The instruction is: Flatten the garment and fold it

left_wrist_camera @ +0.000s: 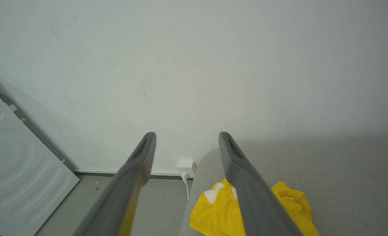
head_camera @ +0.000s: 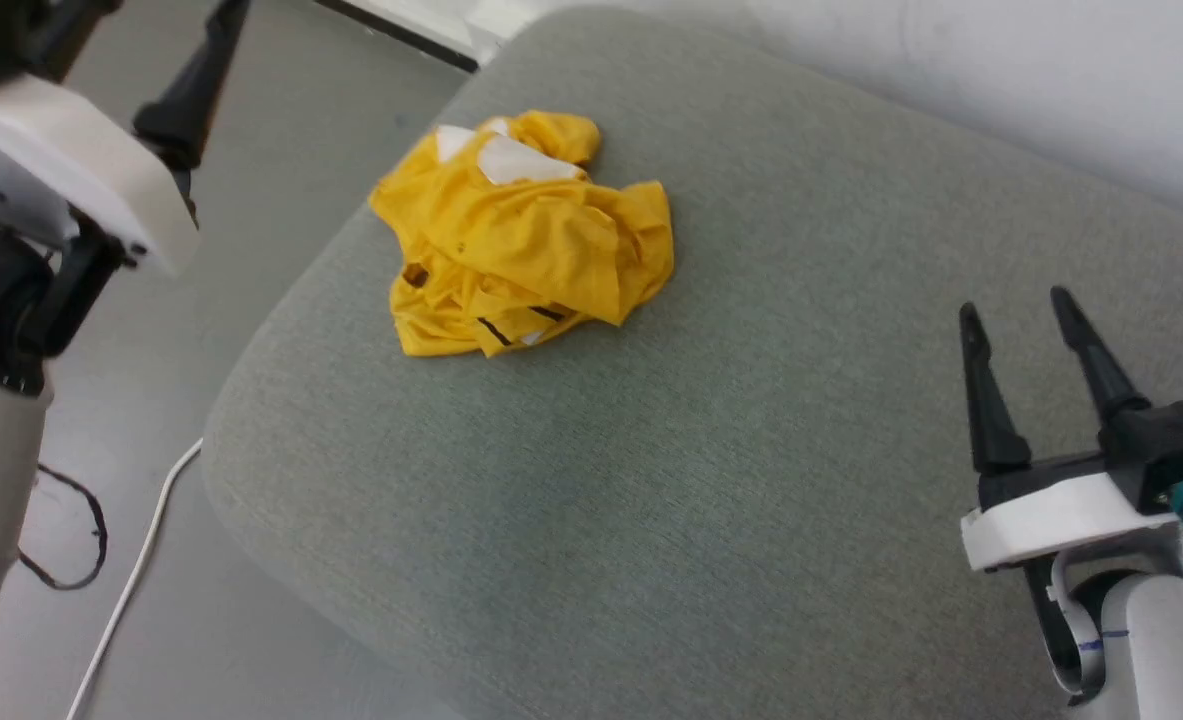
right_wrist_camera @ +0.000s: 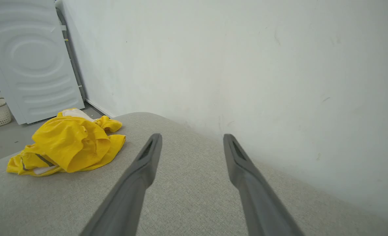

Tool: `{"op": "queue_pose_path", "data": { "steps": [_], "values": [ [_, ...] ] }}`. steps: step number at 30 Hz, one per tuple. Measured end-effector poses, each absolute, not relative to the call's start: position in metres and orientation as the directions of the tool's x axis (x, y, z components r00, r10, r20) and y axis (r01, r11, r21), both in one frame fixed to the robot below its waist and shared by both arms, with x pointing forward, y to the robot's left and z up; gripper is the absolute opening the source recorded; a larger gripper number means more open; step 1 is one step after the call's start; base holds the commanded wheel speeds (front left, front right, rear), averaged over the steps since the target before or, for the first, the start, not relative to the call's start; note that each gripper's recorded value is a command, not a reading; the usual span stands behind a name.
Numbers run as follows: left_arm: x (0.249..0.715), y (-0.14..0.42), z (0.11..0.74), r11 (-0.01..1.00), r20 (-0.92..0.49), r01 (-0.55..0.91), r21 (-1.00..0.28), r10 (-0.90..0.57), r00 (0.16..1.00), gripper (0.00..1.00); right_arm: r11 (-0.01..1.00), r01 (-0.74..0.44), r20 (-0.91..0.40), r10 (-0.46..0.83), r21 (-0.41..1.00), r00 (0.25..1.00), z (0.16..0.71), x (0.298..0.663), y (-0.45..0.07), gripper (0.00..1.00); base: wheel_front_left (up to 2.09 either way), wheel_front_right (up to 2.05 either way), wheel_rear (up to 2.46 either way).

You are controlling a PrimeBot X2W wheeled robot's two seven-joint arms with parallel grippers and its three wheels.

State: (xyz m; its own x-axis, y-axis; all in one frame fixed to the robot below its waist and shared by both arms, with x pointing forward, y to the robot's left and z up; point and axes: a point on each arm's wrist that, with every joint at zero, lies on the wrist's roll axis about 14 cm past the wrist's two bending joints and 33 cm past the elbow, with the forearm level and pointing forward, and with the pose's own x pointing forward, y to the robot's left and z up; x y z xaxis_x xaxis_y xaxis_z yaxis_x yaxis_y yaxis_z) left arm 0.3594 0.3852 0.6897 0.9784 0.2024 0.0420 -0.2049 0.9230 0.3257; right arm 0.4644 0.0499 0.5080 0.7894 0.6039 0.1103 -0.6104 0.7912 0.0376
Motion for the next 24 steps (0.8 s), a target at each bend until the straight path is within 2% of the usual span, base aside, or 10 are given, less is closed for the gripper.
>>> {"op": "queue_pose_path", "data": {
  "steps": [6,10,16,24],
  "values": [
    [0.416,0.379,0.647,0.965,-0.116,-0.132,0.228,0.161,0.980,1.00,0.817,-0.576,0.082,0.572,0.032,0.816,0.494,0.483,0.037,1.00,0.00,0.00,0.00],
    [0.447,0.369,0.596,0.981,-0.280,-0.086,0.176,0.134,0.951,1.00,0.830,-0.557,0.045,0.555,0.040,0.831,0.474,0.494,0.030,1.00,0.00,0.00,0.00],
    [0.460,0.358,0.507,0.992,-0.560,-0.039,0.121,0.101,0.823,1.00,0.834,-0.548,0.030,0.547,0.071,0.837,0.456,0.505,0.028,1.00,0.00,0.00,0.00],
    [0.462,0.350,0.431,0.998,-0.732,-0.031,0.062,0.067,0.678,1.00,0.882,-0.469,0.002,0.469,0.057,0.883,0.439,0.520,-0.008,1.00,0.00,0.00,0.00]
  ]
}}
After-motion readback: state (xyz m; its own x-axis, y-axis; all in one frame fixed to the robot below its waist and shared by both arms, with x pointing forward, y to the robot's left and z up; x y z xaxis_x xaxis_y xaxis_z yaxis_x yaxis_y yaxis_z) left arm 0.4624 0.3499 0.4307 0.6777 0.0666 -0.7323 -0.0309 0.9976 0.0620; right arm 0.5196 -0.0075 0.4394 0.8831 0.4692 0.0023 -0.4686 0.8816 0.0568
